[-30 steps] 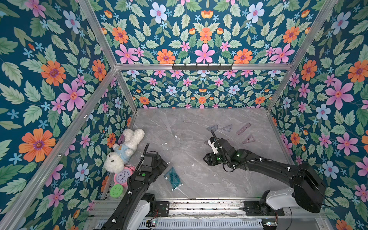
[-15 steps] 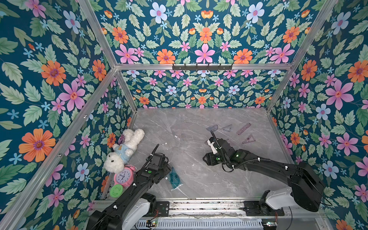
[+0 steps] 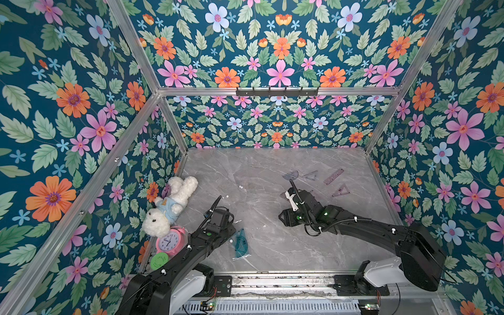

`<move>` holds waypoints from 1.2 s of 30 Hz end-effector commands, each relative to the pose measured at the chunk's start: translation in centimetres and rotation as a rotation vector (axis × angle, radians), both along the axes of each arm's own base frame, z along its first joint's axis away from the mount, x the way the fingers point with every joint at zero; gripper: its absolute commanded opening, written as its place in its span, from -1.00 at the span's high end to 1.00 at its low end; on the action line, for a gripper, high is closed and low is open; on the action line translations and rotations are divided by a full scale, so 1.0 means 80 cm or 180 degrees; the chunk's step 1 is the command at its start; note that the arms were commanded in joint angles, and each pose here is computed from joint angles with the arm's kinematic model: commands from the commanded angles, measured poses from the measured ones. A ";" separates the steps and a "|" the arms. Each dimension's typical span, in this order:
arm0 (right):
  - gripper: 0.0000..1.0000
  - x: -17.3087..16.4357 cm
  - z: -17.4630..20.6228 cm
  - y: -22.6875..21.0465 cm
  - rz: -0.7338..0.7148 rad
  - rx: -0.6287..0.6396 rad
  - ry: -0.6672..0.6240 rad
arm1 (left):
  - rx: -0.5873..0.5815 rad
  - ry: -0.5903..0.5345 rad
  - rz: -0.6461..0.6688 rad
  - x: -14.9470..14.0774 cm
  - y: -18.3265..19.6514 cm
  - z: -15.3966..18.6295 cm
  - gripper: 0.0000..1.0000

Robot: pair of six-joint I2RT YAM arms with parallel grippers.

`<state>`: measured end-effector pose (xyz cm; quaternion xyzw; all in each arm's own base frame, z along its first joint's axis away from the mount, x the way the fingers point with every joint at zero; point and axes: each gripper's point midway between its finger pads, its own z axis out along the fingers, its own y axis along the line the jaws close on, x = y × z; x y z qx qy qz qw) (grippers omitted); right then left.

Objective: Open the ruler set and take out the ruler
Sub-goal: Pick up the ruler set bag from the center of the board.

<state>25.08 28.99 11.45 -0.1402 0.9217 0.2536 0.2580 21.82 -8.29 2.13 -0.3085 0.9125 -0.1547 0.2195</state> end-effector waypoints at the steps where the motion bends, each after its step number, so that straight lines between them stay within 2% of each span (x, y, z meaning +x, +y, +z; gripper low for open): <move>1: -0.25 0.004 0.004 -0.002 -0.0085 0.0014 -0.0038 | -0.0045 0.0193 -0.0015 -0.014 -0.003 -0.013 0.21; 3: -0.25 0.004 0.003 -0.002 -0.0090 0.0016 -0.0030 | -0.0093 0.0187 -0.0034 -0.014 -0.008 -0.015 0.25; 9: -0.24 0.004 -0.004 0.001 -0.0101 0.0016 0.0024 | -0.0163 0.0167 -0.0086 -0.010 -0.021 -0.018 0.60; 22: -0.24 0.005 -0.011 0.002 -0.0115 -0.0009 0.0063 | -0.0171 0.0191 -0.0143 -0.011 -0.029 -0.025 0.96; 30: -0.24 0.006 -0.015 0.008 -0.0126 0.0056 0.0131 | -0.0182 0.0092 -0.0188 -0.002 -0.033 -0.018 1.00; 36: -0.24 0.001 -0.020 0.025 -0.0051 0.0221 0.0308 | -0.0018 -0.0146 -0.0304 0.016 -0.031 0.010 1.00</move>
